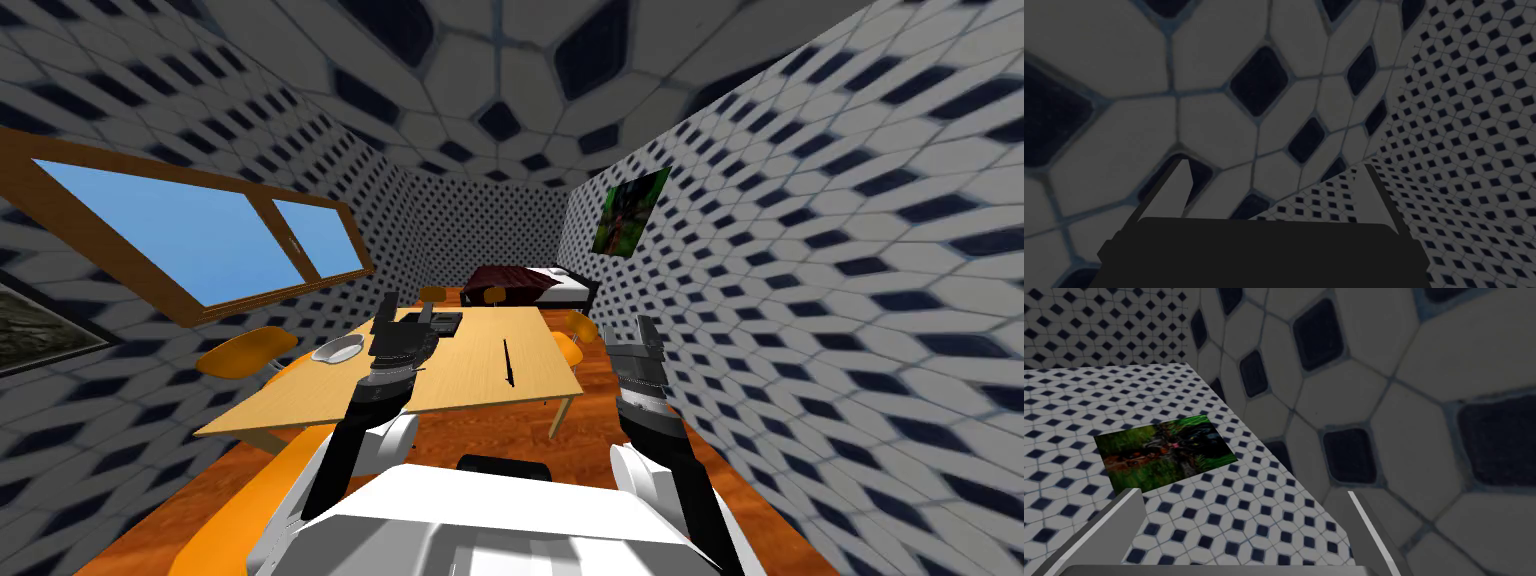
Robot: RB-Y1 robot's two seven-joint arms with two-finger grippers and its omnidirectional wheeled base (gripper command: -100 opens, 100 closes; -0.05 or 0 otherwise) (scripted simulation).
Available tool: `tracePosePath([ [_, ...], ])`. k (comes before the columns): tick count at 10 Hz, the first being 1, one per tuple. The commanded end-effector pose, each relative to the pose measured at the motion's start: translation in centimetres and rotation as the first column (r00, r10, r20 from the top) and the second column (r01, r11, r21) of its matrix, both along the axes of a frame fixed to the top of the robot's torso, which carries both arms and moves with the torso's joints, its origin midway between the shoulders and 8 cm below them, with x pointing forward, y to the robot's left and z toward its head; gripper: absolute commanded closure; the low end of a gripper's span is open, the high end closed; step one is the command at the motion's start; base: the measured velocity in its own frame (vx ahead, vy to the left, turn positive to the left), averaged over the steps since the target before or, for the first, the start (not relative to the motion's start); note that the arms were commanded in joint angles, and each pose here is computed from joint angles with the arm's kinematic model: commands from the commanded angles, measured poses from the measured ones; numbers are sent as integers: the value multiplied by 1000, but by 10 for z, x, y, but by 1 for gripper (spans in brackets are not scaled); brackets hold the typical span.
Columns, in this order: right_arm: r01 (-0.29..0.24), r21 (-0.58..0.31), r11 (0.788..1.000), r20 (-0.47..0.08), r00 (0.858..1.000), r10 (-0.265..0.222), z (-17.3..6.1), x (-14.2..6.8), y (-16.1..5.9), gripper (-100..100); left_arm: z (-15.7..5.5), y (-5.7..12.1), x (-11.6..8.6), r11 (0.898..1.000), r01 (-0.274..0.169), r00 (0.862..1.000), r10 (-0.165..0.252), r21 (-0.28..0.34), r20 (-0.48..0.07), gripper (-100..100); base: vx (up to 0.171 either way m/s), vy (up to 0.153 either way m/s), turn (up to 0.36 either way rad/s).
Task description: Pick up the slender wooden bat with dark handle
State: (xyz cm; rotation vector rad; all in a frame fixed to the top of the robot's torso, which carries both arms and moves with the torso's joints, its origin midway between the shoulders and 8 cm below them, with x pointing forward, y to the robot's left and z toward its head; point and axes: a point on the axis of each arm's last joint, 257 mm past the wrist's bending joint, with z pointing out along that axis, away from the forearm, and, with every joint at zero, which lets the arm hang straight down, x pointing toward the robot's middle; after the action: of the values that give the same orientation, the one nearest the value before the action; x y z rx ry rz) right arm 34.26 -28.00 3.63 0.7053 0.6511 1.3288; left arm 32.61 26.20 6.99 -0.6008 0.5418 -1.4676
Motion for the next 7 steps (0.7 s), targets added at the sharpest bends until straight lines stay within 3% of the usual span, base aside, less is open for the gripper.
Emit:
tracePosePath([
  [1,14,-39,999,-51,999,-16,-14,9,-4,-100,0,0,0,1000,0,1000,0,0,0,0,-11,11,265],
  [3,42,-83,996,-120,991,-52,-34,20,-14,-100,0,0,0,1000,0,1000,0,0,0,0,-22,11,245],
  [5,80,-132,988,-210,972,-107,-63,32,-30,-100,0,0,0,1000,0,1000,0,0,0,0,-23,15,314],
  [6,82,-136,987,-210,971,-110,-63,32,-30,-100,0,0,0,1000,0,1000,0,0,0,0,-16,4,99],
  [7,104,-167,981,-261,954,-145,-80,39,-41,-100,0,0,0,1000,0,1000,0,0,0,0,-15,11,217],
])
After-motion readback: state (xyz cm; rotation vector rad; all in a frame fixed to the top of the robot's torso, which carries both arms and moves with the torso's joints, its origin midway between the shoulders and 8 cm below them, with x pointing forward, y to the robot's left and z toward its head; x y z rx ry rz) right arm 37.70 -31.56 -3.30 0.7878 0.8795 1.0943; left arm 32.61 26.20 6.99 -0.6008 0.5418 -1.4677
